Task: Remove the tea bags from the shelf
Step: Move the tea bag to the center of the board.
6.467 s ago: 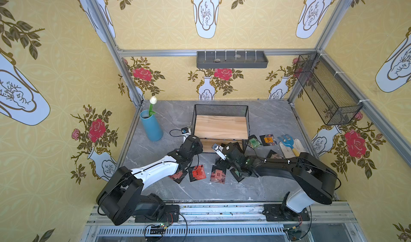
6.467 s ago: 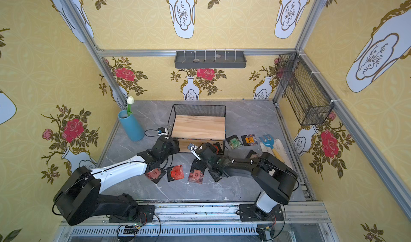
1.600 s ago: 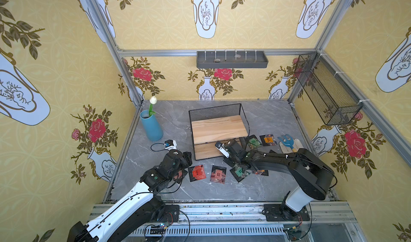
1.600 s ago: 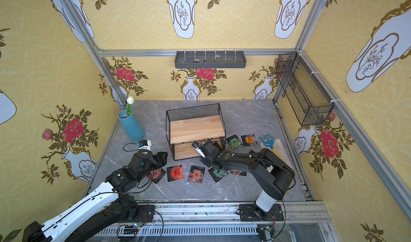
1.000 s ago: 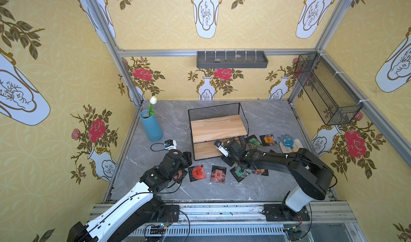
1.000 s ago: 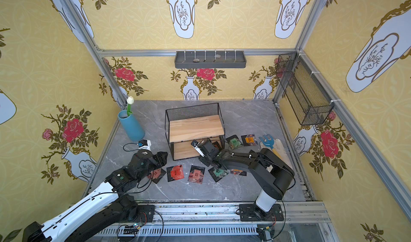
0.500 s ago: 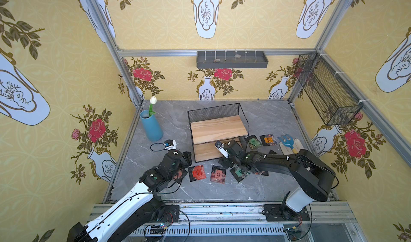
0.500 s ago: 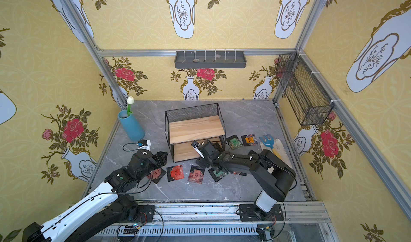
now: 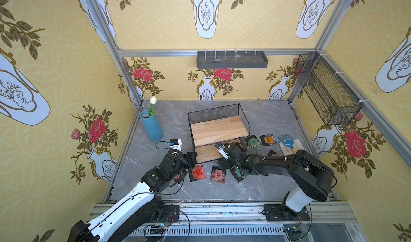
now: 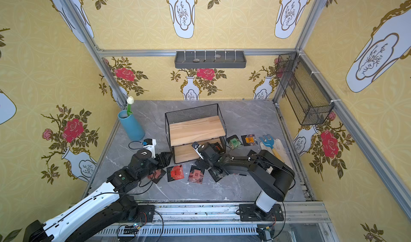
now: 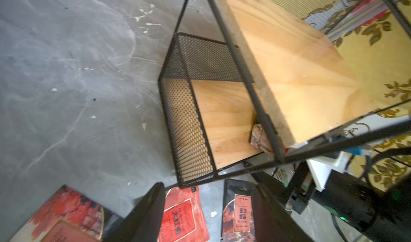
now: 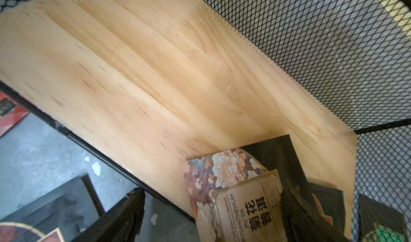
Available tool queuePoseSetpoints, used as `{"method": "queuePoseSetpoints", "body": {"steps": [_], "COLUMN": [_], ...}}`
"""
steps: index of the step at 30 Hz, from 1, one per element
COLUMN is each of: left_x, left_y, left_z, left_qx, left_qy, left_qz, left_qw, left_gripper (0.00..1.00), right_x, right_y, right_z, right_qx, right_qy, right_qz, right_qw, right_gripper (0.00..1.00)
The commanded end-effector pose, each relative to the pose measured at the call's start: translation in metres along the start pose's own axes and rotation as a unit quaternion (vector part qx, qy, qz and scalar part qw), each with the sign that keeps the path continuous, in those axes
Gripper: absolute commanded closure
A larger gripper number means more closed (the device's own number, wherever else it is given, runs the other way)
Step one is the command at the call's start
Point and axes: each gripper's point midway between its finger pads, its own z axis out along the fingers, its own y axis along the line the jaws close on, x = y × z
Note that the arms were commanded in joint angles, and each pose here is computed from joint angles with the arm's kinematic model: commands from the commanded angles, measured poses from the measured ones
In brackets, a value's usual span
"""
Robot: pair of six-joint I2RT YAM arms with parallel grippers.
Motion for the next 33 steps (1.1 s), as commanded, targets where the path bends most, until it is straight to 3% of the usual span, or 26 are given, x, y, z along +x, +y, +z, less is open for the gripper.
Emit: {"method": "queuePoseSetpoints", "body": {"steps": [1,5,8,13,17,27,31,33], "left_x": [-0.013,-0.016,-0.019,-0.026,-0.031,-0.044,-0.046,-0.047], "left_y": [-0.030,-0.034,-0.035,-0.033,-0.031,-0.026,-0.024,-0.023], "left_z": [-0.001,0.007,0.016,0.029,0.036,0.040,0.041,0.041], "left_qx": [0.068,0.064,0.054,0.034,0.021,-0.017,-0.023,-0.029], "left_qy": [-0.022,-0.019,-0.014,-0.026,-0.034,-0.052,-0.055,-0.054], "left_qz": [0.030,0.044,0.053,0.073,0.076,0.105,0.117,0.120], "left_qw": [0.997,0.997,0.997,0.996,0.996,0.993,0.991,0.991], "left_gripper": [0.29,0.29,0.34,0.60,0.82,0.89,0.88,0.83], "right_x": [-0.025,-0.023,-0.022,-0.020,-0.014,-0.014,-0.019,-0.023], "right_y": [-0.009,-0.006,-0.004,-0.001,0.000,-0.009,-0.014,-0.018], "right_z": [0.000,0.004,0.005,0.007,0.008,0.002,-0.005,-0.010], "right_qx": [0.024,0.018,0.014,0.002,-0.003,0.019,0.025,0.027], "right_qy": [-0.049,-0.044,-0.045,-0.043,-0.039,-0.063,-0.076,-0.083], "right_qz": [0.023,0.021,0.022,0.017,0.016,0.027,0.045,0.060], "right_qw": [0.998,0.999,0.999,0.999,0.999,0.997,0.996,0.994], "right_gripper": [0.03,0.02,0.01,0.12,0.11,0.01,0.03,0.03]}}
